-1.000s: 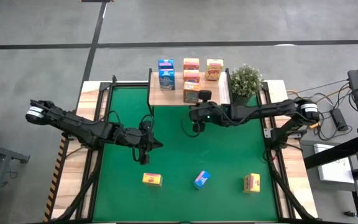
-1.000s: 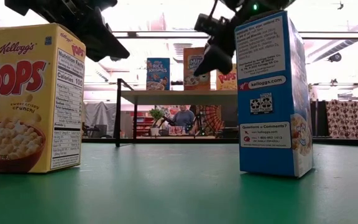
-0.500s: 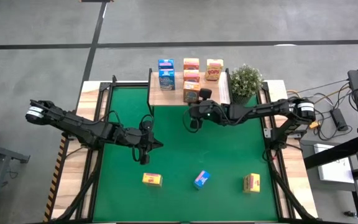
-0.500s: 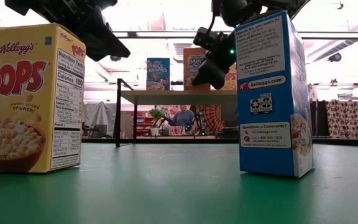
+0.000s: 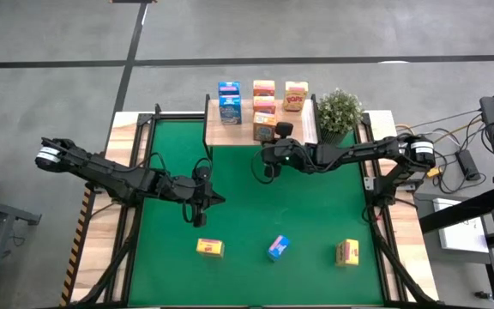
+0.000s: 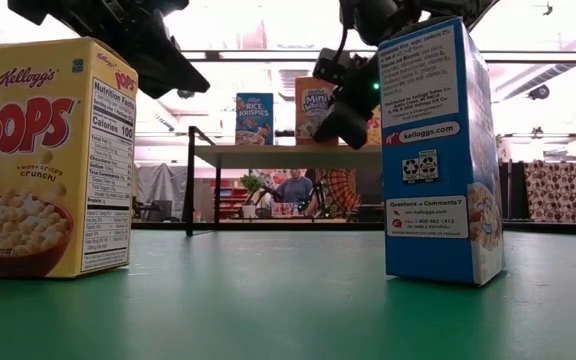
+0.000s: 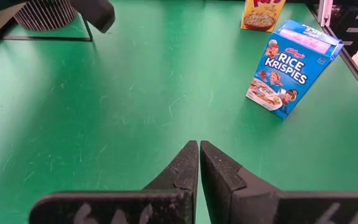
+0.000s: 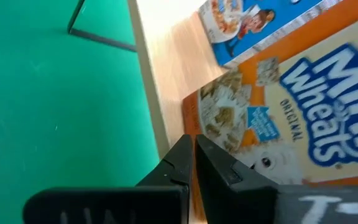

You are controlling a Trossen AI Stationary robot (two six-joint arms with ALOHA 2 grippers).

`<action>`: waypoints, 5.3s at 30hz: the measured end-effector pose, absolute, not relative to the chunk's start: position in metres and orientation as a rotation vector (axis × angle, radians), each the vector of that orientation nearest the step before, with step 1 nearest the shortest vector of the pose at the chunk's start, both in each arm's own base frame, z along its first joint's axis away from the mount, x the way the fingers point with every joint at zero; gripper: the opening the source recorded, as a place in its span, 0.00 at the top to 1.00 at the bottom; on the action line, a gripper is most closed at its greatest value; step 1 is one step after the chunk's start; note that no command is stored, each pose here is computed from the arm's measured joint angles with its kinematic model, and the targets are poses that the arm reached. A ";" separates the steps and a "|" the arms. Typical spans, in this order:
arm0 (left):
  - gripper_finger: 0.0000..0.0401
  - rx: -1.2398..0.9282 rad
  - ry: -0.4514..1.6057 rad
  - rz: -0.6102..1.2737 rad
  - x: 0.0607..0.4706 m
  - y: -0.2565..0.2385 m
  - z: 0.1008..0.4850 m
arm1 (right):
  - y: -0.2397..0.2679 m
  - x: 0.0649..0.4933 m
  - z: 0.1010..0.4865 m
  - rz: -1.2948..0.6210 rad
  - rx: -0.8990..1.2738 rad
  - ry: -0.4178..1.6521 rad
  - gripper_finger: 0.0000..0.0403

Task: Stack cereal on shelf
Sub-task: Put the orange cereal box on the shelf, then put the left yellow cereal box on the shelf

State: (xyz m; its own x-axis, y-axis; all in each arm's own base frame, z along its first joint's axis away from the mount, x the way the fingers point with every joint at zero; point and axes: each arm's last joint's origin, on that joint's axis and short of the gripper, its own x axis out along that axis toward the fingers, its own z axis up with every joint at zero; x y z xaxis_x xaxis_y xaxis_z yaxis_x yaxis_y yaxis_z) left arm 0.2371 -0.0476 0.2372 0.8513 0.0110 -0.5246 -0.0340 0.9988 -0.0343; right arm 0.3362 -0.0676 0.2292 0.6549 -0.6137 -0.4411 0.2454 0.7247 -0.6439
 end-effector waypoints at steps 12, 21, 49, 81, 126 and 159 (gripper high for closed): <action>1.00 -0.043 0.552 0.024 0.237 -0.048 0.237 | -0.065 0.333 0.228 -0.520 -0.600 0.745 0.98; 1.00 -0.043 0.552 0.023 0.237 -0.048 0.237 | -0.061 0.328 0.237 -0.516 -0.586 0.732 0.98; 1.00 -0.050 0.539 0.024 0.238 -0.048 0.238 | -0.022 0.318 0.256 -0.480 -0.541 0.581 0.98; 1.00 -0.512 0.637 -0.027 0.234 -0.075 0.266 | 0.031 0.293 0.261 -0.252 -0.564 0.185 0.98; 0.29 -0.122 1.133 0.065 0.262 -0.187 0.257 | 0.051 0.241 0.259 -0.073 -0.458 0.067 0.98; 0.29 -0.139 1.136 0.100 0.258 -0.189 0.253 | 0.051 0.241 0.259 -0.074 -0.449 0.068 0.98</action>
